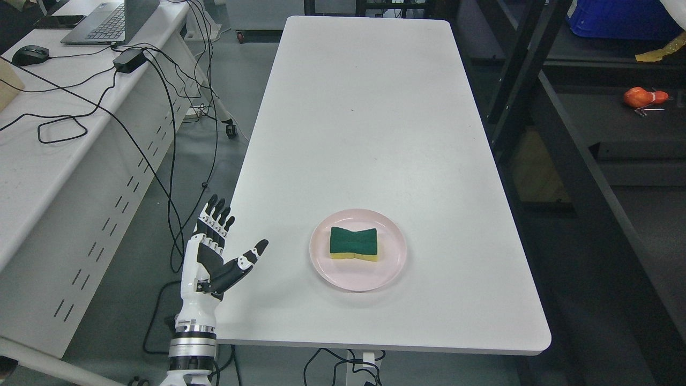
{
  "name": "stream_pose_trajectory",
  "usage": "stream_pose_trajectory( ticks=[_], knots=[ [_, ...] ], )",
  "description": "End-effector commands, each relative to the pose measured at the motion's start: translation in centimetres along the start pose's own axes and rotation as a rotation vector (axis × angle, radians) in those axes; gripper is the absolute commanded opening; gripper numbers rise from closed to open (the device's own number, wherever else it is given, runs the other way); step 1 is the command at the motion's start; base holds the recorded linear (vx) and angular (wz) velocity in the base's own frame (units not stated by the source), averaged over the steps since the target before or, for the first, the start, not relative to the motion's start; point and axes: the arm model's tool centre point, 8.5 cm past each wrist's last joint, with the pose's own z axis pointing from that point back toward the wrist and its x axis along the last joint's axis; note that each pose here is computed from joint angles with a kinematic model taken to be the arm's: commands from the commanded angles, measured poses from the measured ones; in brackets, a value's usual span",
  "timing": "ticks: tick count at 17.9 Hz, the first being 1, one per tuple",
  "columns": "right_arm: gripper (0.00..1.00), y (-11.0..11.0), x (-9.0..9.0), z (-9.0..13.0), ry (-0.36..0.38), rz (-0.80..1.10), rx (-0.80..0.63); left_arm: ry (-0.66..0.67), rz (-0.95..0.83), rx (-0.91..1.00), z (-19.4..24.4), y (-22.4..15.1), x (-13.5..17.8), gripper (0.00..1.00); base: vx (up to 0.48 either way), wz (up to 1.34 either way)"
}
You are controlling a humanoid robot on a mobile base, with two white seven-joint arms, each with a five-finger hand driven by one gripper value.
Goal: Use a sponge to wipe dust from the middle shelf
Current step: 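Raise the left hand from beside the table toward the pink plate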
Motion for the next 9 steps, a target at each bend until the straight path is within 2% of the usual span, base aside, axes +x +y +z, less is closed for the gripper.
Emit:
stream_pose_trajectory(
  ticks=[1, 5, 7, 9],
  knots=[
    [1.00, -1.0, 1.0, 0.0, -0.022, -0.003, -0.014, -0.011, -0.021, 0.004, -0.4, 0.8, 0.4, 0.98, 0.000, 0.00],
    [1.00, -1.0, 1.0, 0.0, -0.022, -0.003, -0.014, -0.030, -0.066, -0.012, -1.3, 2.2, 1.3, 0.98, 0.000, 0.00],
    [1.00, -1.0, 1.0, 0.0, -0.022, -0.003, -0.014, -0.053, -0.204, -0.115, -2.7, 4.9, 3.1, 0.98, 0.000, 0.00],
    [1.00, -1.0, 1.0, 0.0, -0.022, -0.003, -0.014, -0.103, -0.420, -0.264, -5.2, 6.4, 6.0, 0.98, 0.000, 0.00]
  ],
)
